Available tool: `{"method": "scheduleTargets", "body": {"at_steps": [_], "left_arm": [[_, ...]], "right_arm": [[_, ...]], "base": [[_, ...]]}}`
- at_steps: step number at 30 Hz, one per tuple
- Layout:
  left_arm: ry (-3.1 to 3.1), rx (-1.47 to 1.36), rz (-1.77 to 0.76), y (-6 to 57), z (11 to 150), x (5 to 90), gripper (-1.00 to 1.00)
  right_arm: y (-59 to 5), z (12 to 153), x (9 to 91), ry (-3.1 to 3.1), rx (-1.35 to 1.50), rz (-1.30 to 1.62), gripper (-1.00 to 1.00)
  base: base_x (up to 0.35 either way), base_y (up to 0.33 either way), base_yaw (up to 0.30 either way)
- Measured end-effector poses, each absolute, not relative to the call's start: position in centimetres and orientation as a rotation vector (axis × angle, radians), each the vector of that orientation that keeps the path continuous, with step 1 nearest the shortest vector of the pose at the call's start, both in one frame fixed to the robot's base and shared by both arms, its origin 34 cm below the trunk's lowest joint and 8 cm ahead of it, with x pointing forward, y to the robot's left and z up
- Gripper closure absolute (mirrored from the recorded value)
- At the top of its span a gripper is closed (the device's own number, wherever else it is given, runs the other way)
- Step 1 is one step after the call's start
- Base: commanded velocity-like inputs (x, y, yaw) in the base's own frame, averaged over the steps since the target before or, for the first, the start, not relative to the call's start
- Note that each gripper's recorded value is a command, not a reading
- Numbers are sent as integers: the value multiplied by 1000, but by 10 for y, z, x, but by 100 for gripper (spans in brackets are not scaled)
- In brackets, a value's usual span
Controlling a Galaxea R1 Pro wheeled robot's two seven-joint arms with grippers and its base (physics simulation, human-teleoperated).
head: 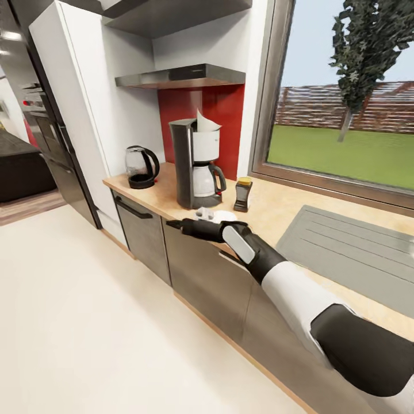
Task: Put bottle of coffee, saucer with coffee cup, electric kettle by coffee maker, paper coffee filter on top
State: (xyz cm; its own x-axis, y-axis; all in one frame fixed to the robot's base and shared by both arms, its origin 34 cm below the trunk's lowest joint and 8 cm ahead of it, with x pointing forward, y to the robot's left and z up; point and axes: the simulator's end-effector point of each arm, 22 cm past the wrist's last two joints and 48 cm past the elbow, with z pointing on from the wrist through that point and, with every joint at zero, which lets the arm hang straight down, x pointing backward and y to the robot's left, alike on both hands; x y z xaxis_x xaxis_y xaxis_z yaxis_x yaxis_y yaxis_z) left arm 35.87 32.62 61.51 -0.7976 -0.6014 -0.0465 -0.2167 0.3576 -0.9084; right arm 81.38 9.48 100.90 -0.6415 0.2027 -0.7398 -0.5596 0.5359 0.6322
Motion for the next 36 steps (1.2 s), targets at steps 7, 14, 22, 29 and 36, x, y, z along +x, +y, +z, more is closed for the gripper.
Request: {"method": "scheduleTargets", "body": {"at_steps": [7, 14, 22, 29, 36], "left_arm": [[2256, -716, -1416, 329, 615, 359, -100], [2263, -714, -1397, 339, 617, 358, -100], [2267, -717, -1382, 345, 617, 358, -100], [2271, -719, -1372, 350, 617, 357, -100], [2272, -720, -1366, 352, 618, 357, -100]], "right_arm": [[113, 1017, 799, 1885, -386, 1210, -100], [129, 983, 771, 1907, -475, 1232, -100], [133, 959, 757, 1923, -481, 1242, -100], [135, 922, 724, 1952, -481, 1344, -100], [81, 807, 671, 2099, -418, 1376, -100]], "base": [[0, 150, 0], [41, 112, 0], [51, 165, 0], [5, 19, 0], [0, 1, 0]]}}
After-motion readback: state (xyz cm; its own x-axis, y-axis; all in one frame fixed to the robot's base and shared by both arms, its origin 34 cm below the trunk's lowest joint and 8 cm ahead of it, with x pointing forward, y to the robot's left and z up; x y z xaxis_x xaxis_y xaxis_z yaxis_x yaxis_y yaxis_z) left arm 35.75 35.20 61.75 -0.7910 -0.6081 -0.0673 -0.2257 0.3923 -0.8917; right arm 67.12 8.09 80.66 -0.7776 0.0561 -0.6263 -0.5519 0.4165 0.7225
